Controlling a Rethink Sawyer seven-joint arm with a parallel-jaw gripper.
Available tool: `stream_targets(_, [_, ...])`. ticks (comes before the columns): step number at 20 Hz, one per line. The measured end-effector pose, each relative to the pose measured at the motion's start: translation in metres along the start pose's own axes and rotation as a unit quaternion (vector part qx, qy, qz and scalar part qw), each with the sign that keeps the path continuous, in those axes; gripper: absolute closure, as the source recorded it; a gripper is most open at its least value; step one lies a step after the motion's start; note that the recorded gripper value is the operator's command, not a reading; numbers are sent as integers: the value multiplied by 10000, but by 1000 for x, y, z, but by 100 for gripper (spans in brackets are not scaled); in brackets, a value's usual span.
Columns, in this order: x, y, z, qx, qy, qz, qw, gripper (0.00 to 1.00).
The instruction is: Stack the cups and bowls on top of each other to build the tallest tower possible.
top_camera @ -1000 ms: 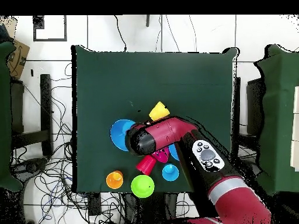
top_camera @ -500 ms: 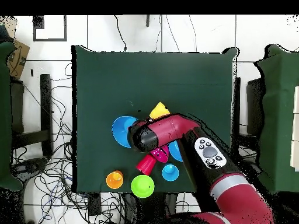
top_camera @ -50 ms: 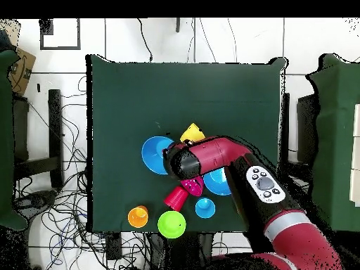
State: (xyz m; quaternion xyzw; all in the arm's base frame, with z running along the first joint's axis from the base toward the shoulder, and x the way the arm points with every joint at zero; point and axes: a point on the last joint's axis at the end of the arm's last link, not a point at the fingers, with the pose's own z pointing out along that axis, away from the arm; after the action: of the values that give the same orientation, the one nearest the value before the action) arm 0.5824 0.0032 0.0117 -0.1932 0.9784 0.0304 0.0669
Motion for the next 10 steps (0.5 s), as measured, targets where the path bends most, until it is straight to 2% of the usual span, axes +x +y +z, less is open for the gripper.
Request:
stream_targets(5, [2, -9, 4, -6, -9, 97, 10000, 100])
stream_targets(6, [3, -11, 5, -24, -7, 130, 9999, 0])
stream_targets(10, [4, -11, 7, -30, -2, 130, 9999, 0])
